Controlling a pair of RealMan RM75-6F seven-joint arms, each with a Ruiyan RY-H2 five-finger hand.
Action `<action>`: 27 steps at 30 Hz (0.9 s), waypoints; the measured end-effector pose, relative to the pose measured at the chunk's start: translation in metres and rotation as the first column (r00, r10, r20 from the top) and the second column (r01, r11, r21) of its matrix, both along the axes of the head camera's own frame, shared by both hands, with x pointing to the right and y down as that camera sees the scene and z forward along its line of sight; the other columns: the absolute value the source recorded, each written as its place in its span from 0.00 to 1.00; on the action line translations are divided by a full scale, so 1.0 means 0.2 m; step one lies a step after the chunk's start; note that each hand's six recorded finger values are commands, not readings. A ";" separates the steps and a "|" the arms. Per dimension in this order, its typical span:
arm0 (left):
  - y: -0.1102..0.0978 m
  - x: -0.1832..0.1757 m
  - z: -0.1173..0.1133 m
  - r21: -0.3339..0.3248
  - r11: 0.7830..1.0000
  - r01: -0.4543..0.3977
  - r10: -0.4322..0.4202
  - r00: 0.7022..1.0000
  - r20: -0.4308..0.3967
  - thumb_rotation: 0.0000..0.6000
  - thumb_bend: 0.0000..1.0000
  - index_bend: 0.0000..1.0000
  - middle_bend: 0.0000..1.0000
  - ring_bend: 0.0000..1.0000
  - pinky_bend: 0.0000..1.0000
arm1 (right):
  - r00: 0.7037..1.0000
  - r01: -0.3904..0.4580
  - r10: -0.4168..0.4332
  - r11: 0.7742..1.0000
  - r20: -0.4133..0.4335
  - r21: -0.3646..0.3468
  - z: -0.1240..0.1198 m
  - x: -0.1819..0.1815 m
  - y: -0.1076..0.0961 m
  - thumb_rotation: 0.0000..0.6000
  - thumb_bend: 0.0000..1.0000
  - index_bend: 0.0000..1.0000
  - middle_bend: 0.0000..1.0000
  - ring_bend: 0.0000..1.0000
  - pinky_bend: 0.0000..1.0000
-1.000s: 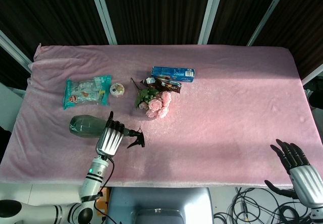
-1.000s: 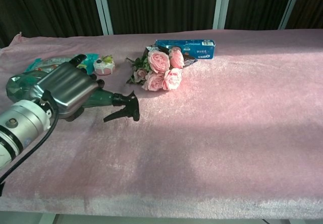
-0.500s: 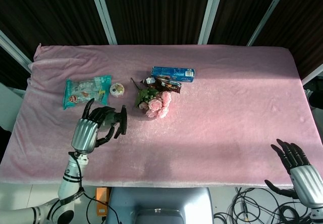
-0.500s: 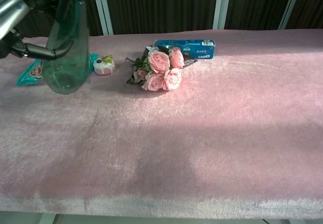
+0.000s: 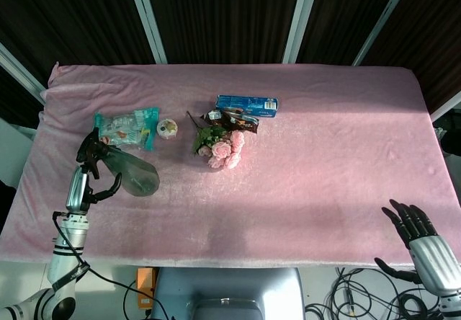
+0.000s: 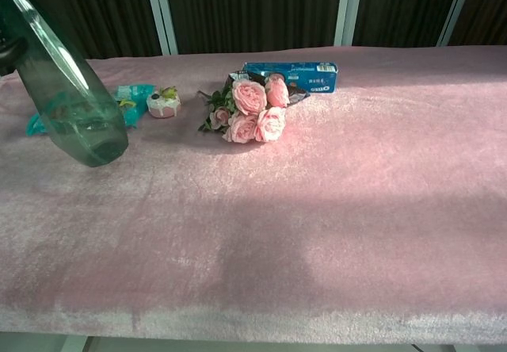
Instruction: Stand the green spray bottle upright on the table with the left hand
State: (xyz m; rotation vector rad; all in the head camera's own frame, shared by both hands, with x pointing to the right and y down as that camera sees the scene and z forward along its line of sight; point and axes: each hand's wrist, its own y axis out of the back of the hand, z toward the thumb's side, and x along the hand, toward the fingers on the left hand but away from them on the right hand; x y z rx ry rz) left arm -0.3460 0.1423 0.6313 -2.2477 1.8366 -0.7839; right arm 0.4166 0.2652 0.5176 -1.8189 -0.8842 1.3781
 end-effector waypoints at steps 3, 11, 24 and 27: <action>0.02 -0.03 0.04 -0.006 1.000 -0.013 0.013 0.999 0.045 1.00 0.56 0.76 0.72 0.36 0.01 | 1.000 -0.001 0.001 1.000 0.001 0.000 0.00 0.00 0.00 1.00 0.34 0.00 0.00 0.00 0.00; 0.06 -0.01 0.09 0.028 0.996 -0.087 0.083 0.987 0.137 1.00 0.57 0.75 0.68 0.33 0.00 | 1.000 -0.002 0.002 1.000 0.003 0.001 0.00 0.00 0.00 1.00 0.34 0.00 0.00 0.00 0.00; 0.08 -0.03 0.15 0.023 0.993 -0.112 0.106 0.978 0.179 1.00 0.57 0.70 0.61 0.27 0.00 | 1.000 -0.001 0.001 1.000 0.001 0.001 0.00 0.00 0.00 1.00 0.33 0.00 0.00 0.00 0.00; 0.07 -0.04 0.15 0.027 0.993 -0.114 0.107 0.977 0.186 1.00 0.57 0.68 0.59 0.26 0.00 | 1.000 -0.001 0.001 1.000 0.000 0.001 0.00 0.00 0.00 1.00 0.33 0.00 0.00 0.00 0.00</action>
